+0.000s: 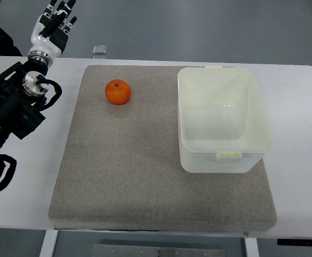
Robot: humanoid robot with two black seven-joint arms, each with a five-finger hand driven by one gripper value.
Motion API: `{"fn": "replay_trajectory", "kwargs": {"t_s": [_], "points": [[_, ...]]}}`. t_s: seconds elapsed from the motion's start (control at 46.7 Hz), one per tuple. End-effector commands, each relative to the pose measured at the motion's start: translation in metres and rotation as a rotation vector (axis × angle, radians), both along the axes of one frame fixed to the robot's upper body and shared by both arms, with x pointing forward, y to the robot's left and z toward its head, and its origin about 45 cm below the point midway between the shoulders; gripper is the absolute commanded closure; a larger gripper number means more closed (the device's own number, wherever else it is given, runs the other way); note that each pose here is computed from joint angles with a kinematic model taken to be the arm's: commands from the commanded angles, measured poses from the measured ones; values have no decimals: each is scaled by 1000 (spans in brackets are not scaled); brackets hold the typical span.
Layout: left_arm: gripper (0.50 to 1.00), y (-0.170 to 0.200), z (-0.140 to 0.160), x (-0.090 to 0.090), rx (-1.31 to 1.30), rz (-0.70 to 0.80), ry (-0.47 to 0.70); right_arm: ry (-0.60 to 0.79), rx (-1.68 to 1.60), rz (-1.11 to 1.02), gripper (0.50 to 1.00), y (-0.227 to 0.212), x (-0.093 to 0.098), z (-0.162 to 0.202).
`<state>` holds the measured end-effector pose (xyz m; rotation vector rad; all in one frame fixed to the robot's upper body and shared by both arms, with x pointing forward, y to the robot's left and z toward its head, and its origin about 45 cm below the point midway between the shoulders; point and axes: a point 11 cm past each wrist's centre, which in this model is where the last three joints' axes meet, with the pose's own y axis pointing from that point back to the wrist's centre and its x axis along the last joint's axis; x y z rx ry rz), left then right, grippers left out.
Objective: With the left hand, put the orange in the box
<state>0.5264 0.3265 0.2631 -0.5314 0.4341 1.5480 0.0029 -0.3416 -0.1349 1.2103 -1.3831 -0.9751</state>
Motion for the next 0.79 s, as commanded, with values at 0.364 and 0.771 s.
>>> {"fn": "replay_trajectory", "kwargs": {"t_s": [0.364, 0.771], "points": [[506, 0, -2, -1, 3, -2, 5, 0, 0, 0, 574, 0, 0, 0], [506, 3, 8, 2, 42, -9, -6, 0, 0, 0, 574, 0, 0, 0]]}}
